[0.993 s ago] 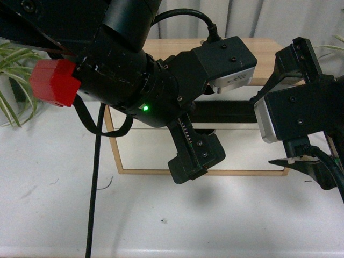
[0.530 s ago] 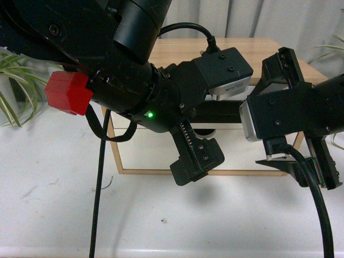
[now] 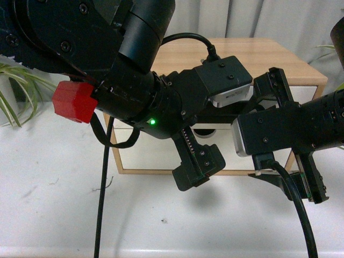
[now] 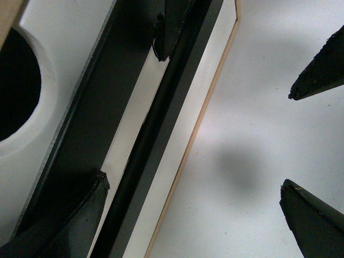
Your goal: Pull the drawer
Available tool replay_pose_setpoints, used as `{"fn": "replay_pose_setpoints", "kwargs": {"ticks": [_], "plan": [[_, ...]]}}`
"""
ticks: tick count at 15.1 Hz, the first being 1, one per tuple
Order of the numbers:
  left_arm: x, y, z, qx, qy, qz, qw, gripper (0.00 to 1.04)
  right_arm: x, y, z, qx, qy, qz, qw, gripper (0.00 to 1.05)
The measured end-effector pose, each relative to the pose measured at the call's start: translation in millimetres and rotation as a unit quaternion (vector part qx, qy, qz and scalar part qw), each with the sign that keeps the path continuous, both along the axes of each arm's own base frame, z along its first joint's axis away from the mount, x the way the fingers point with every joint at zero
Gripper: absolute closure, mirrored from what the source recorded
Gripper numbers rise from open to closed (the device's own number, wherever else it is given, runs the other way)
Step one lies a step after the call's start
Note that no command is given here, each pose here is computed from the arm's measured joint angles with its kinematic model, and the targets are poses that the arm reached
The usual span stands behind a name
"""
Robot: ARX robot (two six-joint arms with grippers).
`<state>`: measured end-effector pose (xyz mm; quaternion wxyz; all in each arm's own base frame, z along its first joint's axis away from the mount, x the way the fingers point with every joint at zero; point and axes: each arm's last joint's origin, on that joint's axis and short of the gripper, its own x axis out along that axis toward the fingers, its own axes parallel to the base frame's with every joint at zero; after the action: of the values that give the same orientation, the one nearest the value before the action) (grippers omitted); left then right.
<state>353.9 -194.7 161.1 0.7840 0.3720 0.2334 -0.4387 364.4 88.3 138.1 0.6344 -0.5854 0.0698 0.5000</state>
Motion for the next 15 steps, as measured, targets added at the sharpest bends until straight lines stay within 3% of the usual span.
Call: {"fn": "replay_pose_setpoints", "kwargs": {"ticks": [15], "plan": [[-36.1, 3.1, -4.4, -0.011, 0.005, -0.029, 1.0, 0.07, -38.8, -8.6, -0.4, -0.007, 0.023, -0.007, 1.0, 0.06]]}}
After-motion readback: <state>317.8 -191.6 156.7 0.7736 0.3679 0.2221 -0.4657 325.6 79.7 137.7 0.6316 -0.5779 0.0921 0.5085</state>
